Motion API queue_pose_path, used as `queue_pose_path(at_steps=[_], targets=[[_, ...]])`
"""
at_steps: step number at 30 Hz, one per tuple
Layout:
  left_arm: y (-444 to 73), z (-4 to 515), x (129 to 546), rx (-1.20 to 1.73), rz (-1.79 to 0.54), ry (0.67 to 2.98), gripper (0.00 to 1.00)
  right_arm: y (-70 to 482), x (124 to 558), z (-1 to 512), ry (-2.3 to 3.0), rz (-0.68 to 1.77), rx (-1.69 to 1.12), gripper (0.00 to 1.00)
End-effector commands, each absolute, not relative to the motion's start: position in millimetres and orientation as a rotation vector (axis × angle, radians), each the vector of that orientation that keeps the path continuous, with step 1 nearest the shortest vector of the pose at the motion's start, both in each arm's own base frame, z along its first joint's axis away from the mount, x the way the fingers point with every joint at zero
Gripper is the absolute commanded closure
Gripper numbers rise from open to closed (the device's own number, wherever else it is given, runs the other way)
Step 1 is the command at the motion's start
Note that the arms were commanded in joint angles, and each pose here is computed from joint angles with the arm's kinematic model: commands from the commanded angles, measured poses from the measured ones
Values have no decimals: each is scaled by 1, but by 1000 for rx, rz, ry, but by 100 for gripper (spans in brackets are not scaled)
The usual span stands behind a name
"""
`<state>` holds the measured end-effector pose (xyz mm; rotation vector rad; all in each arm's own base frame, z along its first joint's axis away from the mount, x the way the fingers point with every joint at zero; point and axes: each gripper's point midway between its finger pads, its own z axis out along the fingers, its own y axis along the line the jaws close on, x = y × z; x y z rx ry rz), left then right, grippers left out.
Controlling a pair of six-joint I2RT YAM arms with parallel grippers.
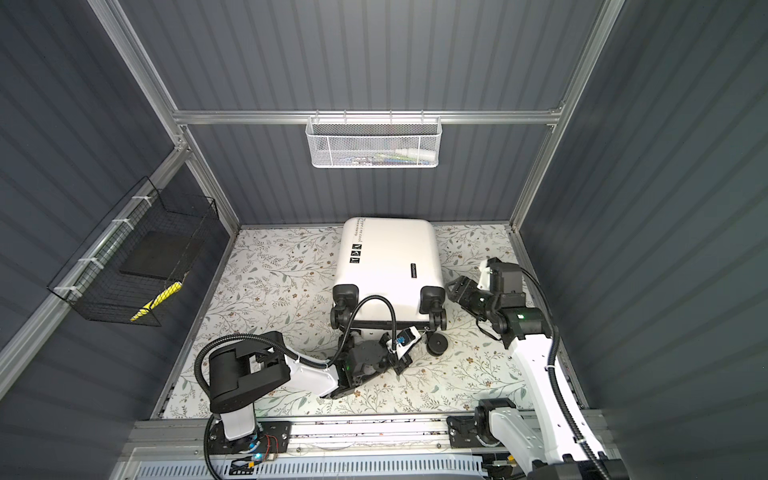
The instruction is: Pack the luggage
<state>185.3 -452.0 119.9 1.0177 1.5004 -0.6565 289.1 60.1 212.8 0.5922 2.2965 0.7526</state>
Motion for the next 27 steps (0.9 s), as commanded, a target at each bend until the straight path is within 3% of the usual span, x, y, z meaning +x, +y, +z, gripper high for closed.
queue_pose_path(at_steps=[1, 7, 16, 27], targets=[[-461, 144, 162, 1048, -761, 1414, 100, 47, 287, 190, 2299, 797, 701, 34], [-460, 142, 161, 1055, -758, 1419, 100, 30, 290, 137, 2318, 826, 873, 46], [-460, 141, 161, 1066, -750, 1423, 100, 54, 303, 86, 2401, 973, 832, 71], [-453, 143, 159, 1073, -741, 1426, 100, 121, 303, 75, 2443, 1108, 619, 79]])
